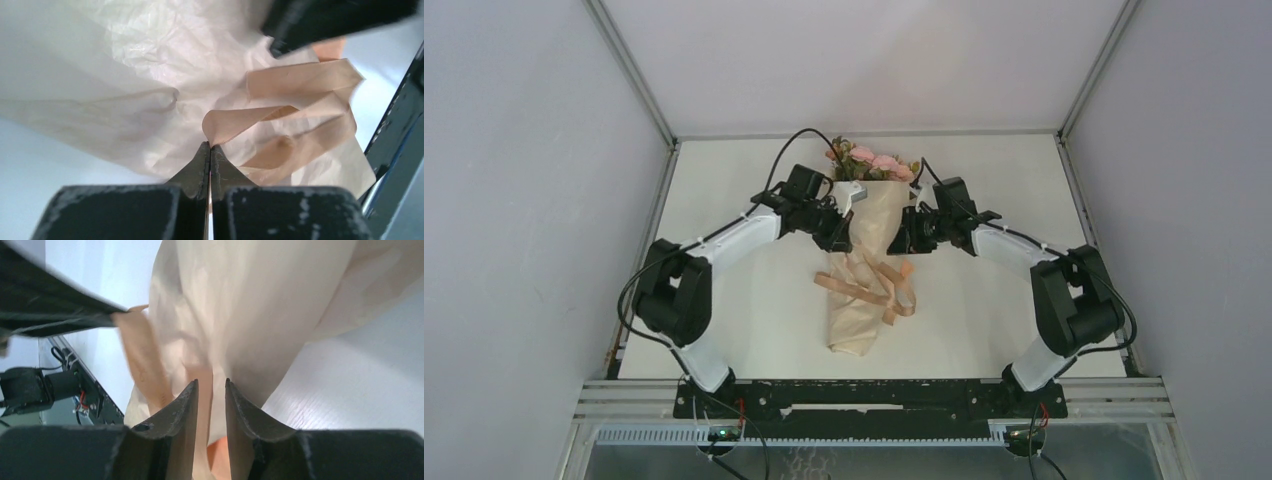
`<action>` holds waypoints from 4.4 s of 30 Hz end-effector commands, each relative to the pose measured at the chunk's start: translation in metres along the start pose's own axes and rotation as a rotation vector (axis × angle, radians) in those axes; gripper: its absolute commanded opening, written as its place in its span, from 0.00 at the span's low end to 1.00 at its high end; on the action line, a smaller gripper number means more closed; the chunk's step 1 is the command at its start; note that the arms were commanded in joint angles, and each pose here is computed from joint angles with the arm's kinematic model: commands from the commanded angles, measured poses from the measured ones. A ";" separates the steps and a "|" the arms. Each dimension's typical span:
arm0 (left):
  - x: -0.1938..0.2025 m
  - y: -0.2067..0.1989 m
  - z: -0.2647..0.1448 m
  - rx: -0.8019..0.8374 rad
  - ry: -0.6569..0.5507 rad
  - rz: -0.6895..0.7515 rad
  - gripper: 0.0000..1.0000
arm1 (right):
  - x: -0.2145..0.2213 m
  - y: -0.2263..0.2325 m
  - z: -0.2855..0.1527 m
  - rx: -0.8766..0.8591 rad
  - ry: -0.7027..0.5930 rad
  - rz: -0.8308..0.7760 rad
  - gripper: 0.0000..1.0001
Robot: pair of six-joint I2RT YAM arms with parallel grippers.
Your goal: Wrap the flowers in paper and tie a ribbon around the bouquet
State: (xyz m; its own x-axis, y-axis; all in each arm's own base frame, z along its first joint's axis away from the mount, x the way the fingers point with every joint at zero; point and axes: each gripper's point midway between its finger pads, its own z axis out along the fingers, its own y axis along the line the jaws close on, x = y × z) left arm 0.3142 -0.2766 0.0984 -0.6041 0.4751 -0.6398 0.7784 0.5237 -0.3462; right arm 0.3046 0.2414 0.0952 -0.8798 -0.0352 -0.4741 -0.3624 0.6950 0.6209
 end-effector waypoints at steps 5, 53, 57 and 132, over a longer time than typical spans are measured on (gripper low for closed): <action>-0.007 0.001 -0.059 -0.104 0.059 0.450 0.00 | -0.012 0.000 0.024 0.017 0.020 0.041 0.32; 0.028 -0.008 0.037 -0.122 0.218 0.556 0.00 | 0.152 -0.008 -0.041 0.244 -0.012 0.160 0.65; 0.027 -0.008 0.035 -0.125 0.215 0.559 0.00 | 0.156 0.000 -0.029 0.177 -0.008 0.159 0.63; 0.022 0.003 0.045 -0.163 0.169 0.403 0.00 | -0.012 0.085 -0.047 -0.208 -0.404 -0.006 0.00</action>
State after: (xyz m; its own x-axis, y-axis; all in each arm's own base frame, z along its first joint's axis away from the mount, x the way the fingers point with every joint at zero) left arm 0.2971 -0.2864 0.0422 -0.2674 0.8080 -0.5250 0.9436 0.3301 0.0274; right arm 0.2322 0.2483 0.1360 -0.7687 0.2016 -0.6071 -0.3980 0.5923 0.7006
